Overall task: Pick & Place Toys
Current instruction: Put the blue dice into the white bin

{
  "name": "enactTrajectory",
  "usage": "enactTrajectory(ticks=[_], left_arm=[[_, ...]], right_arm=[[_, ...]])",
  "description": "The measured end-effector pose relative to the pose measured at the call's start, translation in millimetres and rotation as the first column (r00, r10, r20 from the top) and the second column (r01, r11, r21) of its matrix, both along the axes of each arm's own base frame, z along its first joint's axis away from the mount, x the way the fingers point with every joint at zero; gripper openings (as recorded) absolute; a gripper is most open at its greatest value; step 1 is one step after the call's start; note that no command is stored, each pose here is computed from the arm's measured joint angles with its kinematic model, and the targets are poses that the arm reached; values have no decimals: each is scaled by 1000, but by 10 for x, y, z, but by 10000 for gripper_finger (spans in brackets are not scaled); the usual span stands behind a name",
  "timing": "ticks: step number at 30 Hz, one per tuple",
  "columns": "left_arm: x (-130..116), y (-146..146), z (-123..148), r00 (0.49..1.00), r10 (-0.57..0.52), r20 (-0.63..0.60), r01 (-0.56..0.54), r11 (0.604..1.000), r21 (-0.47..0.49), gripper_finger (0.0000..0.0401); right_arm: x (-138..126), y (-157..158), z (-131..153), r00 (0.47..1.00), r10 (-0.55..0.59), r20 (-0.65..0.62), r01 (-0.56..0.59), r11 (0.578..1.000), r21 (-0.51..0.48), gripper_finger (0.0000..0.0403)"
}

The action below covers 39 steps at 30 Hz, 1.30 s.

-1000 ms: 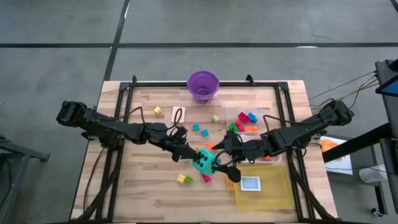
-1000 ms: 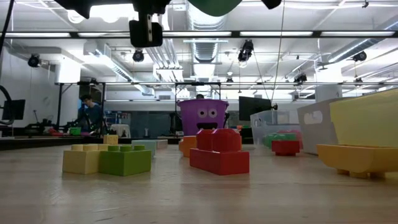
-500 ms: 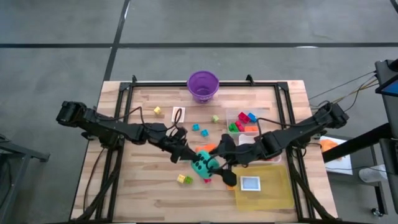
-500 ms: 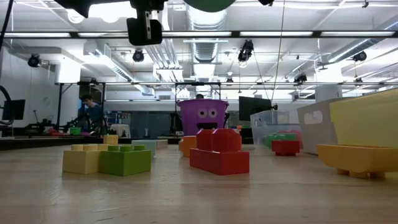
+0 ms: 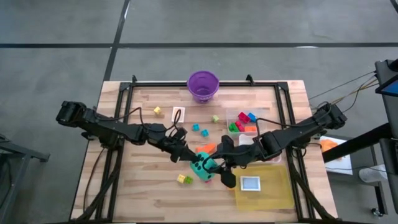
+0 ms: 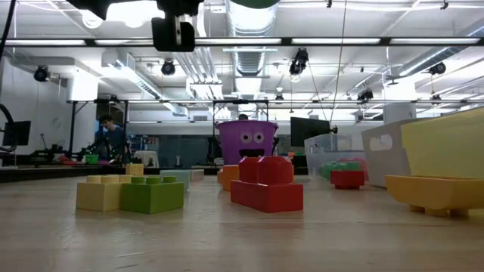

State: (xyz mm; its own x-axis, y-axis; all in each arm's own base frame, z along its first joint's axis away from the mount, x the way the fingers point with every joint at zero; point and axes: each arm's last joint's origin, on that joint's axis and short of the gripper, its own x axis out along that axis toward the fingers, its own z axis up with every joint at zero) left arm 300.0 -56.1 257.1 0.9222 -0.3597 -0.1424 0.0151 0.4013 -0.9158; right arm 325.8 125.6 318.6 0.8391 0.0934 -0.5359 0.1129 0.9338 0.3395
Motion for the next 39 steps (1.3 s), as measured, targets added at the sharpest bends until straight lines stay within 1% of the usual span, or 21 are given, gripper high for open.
enactTrajectory(ticks=[3, 6, 9, 11, 12, 14, 16, 18, 21, 23, 25, 28, 30, 33, 35, 38, 39], left_arm=[[2, 6, 2, 1000, 14, -8, -14, 1000, -26, 218], [2, 9, -2, 1000, 20, -19, -21, 999, -42, 294], [3, 9, 4, 1000, 18, -16, -19, 999, -50, 352], [3, 9, 5, 1000, 19, -17, -20, 998, -52, 381], [5, 12, 7, 1000, 22, -17, -23, 998, -51, 389], [10, 21, 14, 999, 33, -14, -34, 998, -47, 392], [9, 22, 11, 999, 33, -18, -34, 998, -46, 382], [8, 25, 0, 999, 30, -28, -31, 998, -47, 371], [10, 46, -7, 999, 29, -40, -31, 998, -58, 359], [10, 60, -19, 998, 35, -57, -39, 997, -70, 356], [-3, 64, -41, 996, 33, -88, -38, 997, -66, 355], [-18, 65, -70, 992, 29, -124, -36, 997, -61, 355], [-25, 65, -91, 989, 27, -148, -36, 998, -60, 355], [-38, 73, -135, 981, 30, -194, -41, 998, -55, 355], [-57, 73, -181, 971, 22, -236, -35, 998, -50, 355], [-109, 79, -298, 933, 21, -360, -34, 999, -29, 355], [-134, 82, -344, 913, 23, -407, -34, 999, -19, 355]], right_arm=[[4, -5, 3, 1000, -21, 1, 21, 1000, 19, 211], [9, -10, -6, 999, -35, -6, 35, 999, 36, 203], [12, -9, -1, 999, -44, -1, 44, 998, 53, 198], [14, -4, 2, 999, -42, 2, 42, 997, 58, 195], [16, 2, 6, 999, -42, 6, 42, 997, 67, 195], [23, 5, 12, 999, -52, 11, 51, 995, 90, 187], [20, 5, 8, 998, -55, 4, 55, 994, 99, 176], [18, 7, 5, 999, -53, -1, 53, 993, 105, 154], [13, 15, 0, 999, -41, -10, 41, 992, 116, 150], [9, 17, -4, 999, -44, -16, 45, 991, 124, 141], [7, 19, -4, 999, -44, -18, 46, 991, 126, 118], [0, 26, -1, 999, -37, -21, 39, 990, 134, 115], [-2, 30, -5, 999, -27, -27, 30, 989, 148, 104], [-7, 36, -14, 999, -12, -40, 19, 986, 164, 74], [-11, 36, -31, 999, -17, -50, 26, 984, 176, 70], [-31, 29, -107, 995, -33, -91, 49, 982, 180, 36], [-46, 24, -149, 992, -42, -116, 62, 982, 180, 34]])
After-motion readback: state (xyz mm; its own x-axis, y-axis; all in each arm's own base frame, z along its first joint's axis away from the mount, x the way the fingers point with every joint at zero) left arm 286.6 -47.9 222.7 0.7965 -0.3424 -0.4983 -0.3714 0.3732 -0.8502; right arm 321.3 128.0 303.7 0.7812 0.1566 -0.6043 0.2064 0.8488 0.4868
